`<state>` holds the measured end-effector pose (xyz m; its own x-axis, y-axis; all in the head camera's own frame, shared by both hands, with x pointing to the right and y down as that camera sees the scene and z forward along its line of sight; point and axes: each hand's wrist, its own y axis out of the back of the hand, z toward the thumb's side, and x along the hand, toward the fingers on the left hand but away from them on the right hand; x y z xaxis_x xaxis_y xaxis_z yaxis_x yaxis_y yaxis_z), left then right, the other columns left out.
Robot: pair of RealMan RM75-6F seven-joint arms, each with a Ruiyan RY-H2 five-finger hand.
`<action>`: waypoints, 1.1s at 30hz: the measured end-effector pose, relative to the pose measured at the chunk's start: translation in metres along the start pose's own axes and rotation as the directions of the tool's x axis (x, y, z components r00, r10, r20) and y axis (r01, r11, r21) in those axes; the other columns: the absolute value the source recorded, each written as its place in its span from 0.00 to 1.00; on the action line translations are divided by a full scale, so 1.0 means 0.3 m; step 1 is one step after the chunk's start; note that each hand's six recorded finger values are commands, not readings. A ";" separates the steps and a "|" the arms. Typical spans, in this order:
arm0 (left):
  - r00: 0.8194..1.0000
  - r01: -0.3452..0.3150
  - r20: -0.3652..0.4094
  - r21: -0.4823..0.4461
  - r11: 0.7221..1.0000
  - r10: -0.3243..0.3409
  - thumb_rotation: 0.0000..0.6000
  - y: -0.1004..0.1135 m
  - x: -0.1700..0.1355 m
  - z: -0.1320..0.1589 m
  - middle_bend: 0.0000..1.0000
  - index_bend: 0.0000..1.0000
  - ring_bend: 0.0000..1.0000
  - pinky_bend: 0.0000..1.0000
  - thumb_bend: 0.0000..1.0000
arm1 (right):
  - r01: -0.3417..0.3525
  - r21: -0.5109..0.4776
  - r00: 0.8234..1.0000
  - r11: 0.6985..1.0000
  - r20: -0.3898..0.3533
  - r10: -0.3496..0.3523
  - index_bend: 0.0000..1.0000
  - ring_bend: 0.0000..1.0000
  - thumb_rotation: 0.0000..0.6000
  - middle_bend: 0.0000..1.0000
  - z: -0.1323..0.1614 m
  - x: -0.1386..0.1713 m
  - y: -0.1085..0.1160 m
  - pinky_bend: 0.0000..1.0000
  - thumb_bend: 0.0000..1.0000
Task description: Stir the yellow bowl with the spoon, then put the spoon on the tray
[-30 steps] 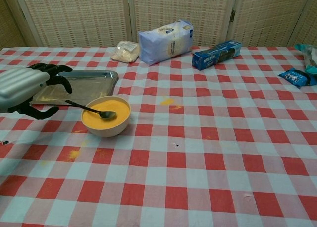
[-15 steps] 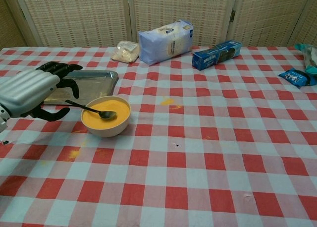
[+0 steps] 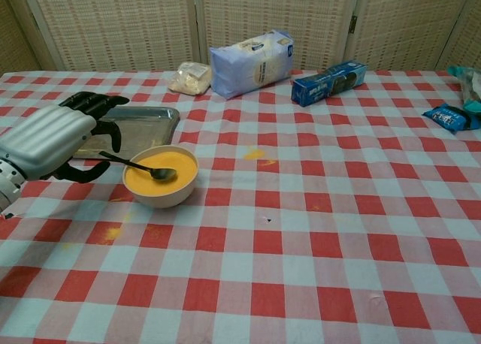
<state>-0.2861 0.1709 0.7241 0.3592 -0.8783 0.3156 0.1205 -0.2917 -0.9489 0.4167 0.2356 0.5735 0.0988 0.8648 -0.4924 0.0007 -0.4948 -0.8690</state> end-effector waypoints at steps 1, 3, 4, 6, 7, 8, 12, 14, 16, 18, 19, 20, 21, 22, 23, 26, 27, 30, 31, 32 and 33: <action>1.000 -0.002 0.000 0.002 1.000 0.002 1.00 0.000 0.002 0.000 0.00 0.47 0.00 0.00 0.40 | 0.000 -0.001 1.000 1.000 0.000 0.000 0.00 0.00 1.00 0.00 0.000 0.000 0.000 0.00 0.08; 1.000 -0.007 -0.002 0.007 1.000 0.007 1.00 -0.001 0.004 -0.002 0.00 0.48 0.00 0.00 0.41 | 0.000 -0.002 1.000 1.000 0.000 0.000 0.00 0.00 1.00 0.00 -0.001 0.001 0.002 0.00 0.08; 1.000 -0.009 -0.003 0.009 1.000 0.009 1.00 -0.002 0.005 -0.003 0.00 0.49 0.00 0.00 0.41 | 0.000 -0.003 1.000 1.000 0.000 0.000 0.00 0.00 1.00 0.00 -0.002 0.001 0.002 0.00 0.08; 1.000 -0.010 -0.005 0.014 1.000 0.010 1.00 -0.005 0.006 -0.006 0.00 0.50 0.00 0.00 0.40 | 0.000 -0.003 1.000 1.000 0.001 0.000 0.00 0.00 1.00 0.00 -0.003 0.001 0.002 0.00 0.08; 1.000 -0.010 -0.006 0.015 1.000 0.010 1.00 -0.007 0.006 -0.007 0.00 0.50 0.00 0.00 0.40 | 0.000 -0.003 1.000 1.000 0.001 0.000 0.00 0.00 1.00 0.00 -0.003 0.001 0.002 0.00 0.08; 1.000 -0.009 -0.007 0.016 1.000 0.009 1.00 -0.009 0.006 -0.008 0.00 0.51 0.00 0.00 0.40 | 0.000 -0.003 1.000 1.000 0.001 0.001 0.00 0.00 1.00 0.00 -0.003 0.001 0.002 0.00 0.08; 1.000 -0.010 -0.007 0.011 1.000 0.010 1.00 -0.014 0.007 -0.007 0.01 0.53 0.00 0.00 0.40 | -0.002 -0.003 1.000 1.000 0.002 0.002 0.00 0.00 1.00 0.00 -0.004 0.000 0.001 0.00 0.08; 1.000 -0.011 -0.007 0.011 1.000 0.011 1.00 -0.015 0.009 -0.008 0.01 0.53 0.00 0.00 0.40 | -0.004 -0.002 1.000 1.000 0.002 0.004 0.00 0.00 1.00 0.00 -0.003 0.000 -0.001 0.00 0.08; 1.000 -0.011 -0.010 0.009 1.000 0.011 1.00 -0.015 0.011 -0.009 0.02 0.53 0.00 0.00 0.40 | -0.008 -0.002 1.000 1.000 0.002 0.008 0.00 0.00 1.00 0.00 -0.003 -0.001 -0.003 0.00 0.08; 1.000 -0.013 -0.012 0.006 1.000 0.013 1.00 -0.015 0.013 -0.011 0.02 0.54 0.00 0.00 0.40 | -0.011 -0.002 1.000 1.000 0.002 0.011 0.00 0.00 1.00 0.00 -0.003 -0.002 -0.005 0.00 0.08; 1.000 -0.014 -0.013 0.005 1.000 0.014 1.00 -0.015 0.014 -0.012 0.02 0.54 0.00 0.00 0.40 | -0.012 -0.002 1.000 1.000 0.001 0.012 0.00 0.00 1.00 0.00 -0.002 -0.002 -0.006 0.00 0.08; 1.000 -0.014 -0.014 0.003 1.000 0.014 1.00 -0.016 0.015 -0.012 0.02 0.54 0.00 0.00 0.40 | -0.013 -0.002 1.000 1.000 0.001 0.013 0.00 0.00 1.00 0.00 -0.002 -0.002 -0.006 0.00 0.08; 1.000 -0.015 -0.014 0.003 1.000 0.015 1.00 -0.016 0.015 -0.013 0.02 0.54 0.00 0.00 0.40 | -0.014 -0.002 1.000 1.000 0.002 0.014 0.00 0.00 1.00 0.00 -0.002 -0.003 -0.006 0.00 0.08; 1.000 -0.015 -0.015 0.002 1.000 0.015 1.00 -0.016 0.016 -0.014 0.02 0.55 0.00 0.00 0.40 | -0.014 -0.002 1.000 1.000 0.002 0.014 0.00 0.00 1.00 0.00 -0.002 -0.003 -0.006 0.00 0.08; 1.000 -0.016 -0.015 0.001 1.000 0.016 1.00 -0.016 0.016 -0.015 0.03 0.55 0.00 0.00 0.40 | -0.014 -0.002 1.000 1.000 0.002 0.014 0.00 0.00 1.00 0.00 -0.003 -0.003 -0.006 0.00 0.08; 1.000 -0.019 -0.016 -0.005 1.000 0.019 1.00 -0.015 0.016 -0.016 0.04 0.57 0.00 0.00 0.40 | -0.014 -0.001 1.000 1.000 0.003 0.014 0.00 0.00 1.00 0.00 -0.003 -0.004 -0.007 0.00 0.08; 1.000 -0.021 -0.014 -0.006 1.000 0.021 1.00 -0.015 0.015 -0.015 0.04 0.57 0.00 0.00 0.40 | -0.015 -0.001 1.000 1.000 0.003 0.015 0.00 0.00 1.00 0.00 -0.003 -0.004 -0.008 0.00 0.08; 1.000 -0.020 -0.014 -0.010 1.000 0.020 1.00 -0.015 0.017 -0.016 0.05 0.58 0.00 0.00 0.40 | -0.020 0.000 1.000 1.000 0.002 0.020 0.00 0.00 1.00 0.00 -0.002 -0.004 -0.011 0.00 0.08; 1.000 -0.019 -0.014 -0.011 1.000 0.019 1.00 -0.015 0.018 -0.017 0.05 0.58 0.00 0.00 0.40 | -0.020 -0.001 1.000 1.000 0.002 0.020 0.00 0.00 1.00 0.00 -0.002 -0.005 -0.011 0.00 0.08; 1.000 -0.018 -0.015 -0.012 1.000 0.018 1.00 -0.016 0.018 -0.018 0.05 0.58 0.00 0.00 0.40 | -0.020 -0.001 1.000 1.000 0.002 0.020 0.00 0.00 1.00 0.00 -0.002 -0.005 -0.010 0.00 0.08; 1.000 -0.017 -0.016 -0.012 1.000 0.016 1.00 -0.017 0.019 -0.019 0.04 0.58 0.00 0.00 0.40 | -0.019 -0.002 1.000 1.000 0.002 0.019 0.00 0.00 1.00 0.00 -0.002 -0.004 -0.009 0.00 0.08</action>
<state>-0.2898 0.1652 0.7307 0.3465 -0.8888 0.2999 0.1036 -0.2815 -0.9540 0.4171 0.2358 0.5767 0.0969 0.8554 -0.5088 0.0008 -0.5113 -0.8594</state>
